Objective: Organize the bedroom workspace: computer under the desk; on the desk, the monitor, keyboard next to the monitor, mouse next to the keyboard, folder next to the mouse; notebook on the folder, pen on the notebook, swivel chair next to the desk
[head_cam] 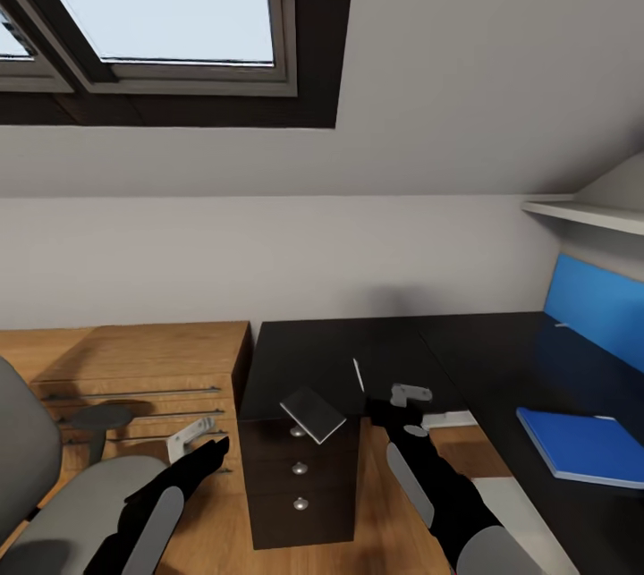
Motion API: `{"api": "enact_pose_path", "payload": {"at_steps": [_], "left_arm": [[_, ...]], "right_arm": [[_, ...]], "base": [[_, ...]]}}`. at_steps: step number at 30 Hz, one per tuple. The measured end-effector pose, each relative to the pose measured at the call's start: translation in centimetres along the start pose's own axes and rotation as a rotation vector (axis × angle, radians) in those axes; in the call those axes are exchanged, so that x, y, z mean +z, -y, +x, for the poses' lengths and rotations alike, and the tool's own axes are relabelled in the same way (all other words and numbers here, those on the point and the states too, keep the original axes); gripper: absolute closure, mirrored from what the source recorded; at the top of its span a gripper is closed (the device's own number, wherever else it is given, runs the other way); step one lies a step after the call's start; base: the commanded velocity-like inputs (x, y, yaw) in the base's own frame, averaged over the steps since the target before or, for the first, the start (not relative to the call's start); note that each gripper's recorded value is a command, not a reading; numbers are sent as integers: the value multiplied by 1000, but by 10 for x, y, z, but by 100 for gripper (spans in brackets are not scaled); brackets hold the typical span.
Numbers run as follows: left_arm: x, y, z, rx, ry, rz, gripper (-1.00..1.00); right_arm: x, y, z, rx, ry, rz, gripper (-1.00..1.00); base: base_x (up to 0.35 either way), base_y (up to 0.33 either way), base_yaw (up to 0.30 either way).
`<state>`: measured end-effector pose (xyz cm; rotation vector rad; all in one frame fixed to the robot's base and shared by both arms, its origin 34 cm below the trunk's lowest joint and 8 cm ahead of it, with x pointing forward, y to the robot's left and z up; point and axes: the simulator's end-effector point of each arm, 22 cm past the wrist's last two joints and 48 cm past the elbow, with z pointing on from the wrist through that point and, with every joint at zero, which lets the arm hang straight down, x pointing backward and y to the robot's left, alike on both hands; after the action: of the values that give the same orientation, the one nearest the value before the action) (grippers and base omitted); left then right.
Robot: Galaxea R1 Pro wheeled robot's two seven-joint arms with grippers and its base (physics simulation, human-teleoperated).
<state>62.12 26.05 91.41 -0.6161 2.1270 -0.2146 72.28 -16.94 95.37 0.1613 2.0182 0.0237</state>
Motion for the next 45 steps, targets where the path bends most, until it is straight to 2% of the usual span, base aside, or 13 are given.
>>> {"api": "enact_pose_path", "payload": {"at_steps": [8, 14, 19, 20, 22, 26, 31, 33, 34, 37, 38, 45], "left_arm": [[6, -4, 3, 6, 3, -7, -100], [11, -4, 8, 8, 3, -3, -100], [15, -6, 12, 8, 4, -4, -100], [16, -7, 13, 9, 4, -5, -100], [18, -8, 14, 9, 4, -5, -100], [21, -9, 17, 9, 4, -5, -100], [26, -11, 22, 9, 4, -4, -100], [28, -12, 23, 9, 4, -3, -100], [28, -12, 24, 9, 4, -3, -100], [31, -14, 27, 9, 4, -2, -100], [32, -14, 28, 9, 4, -1, -100], [38, -12, 36, 17, 2, 10, -100]], "right_arm": [[3, 1, 14, 7, -5, -1, -100], [10, 1, 41, -1, -51, 6, -100], [15, 5, 69, 80, -116, 13, -100], [16, 6, 81, 136, -149, 11, -100], [18, 6, 92, 166, -172, 13, -100], [20, -4, 100, 226, -159, 6, -100], [24, -11, 107, 271, -157, -12, -100], [25, -16, 110, 302, -163, -33, -100], [25, -24, 111, 339, -169, -60, -100], [26, -37, 113, 393, -174, -117, -100], [25, -46, 110, 420, -171, -160, -100], [22, -81, 97, 472, -129, -346, -100]], "base": [[0, 0, 0], [0, 0, 0], [0, 0, 0], [0, 0, 0], [0, 0, 0], [0, 0, 0], [0, 0, 0], [0, 0, 0], [0, 0, 0], [0, 0, 0], [0, 0, 0], [0, 0, 0]]}}
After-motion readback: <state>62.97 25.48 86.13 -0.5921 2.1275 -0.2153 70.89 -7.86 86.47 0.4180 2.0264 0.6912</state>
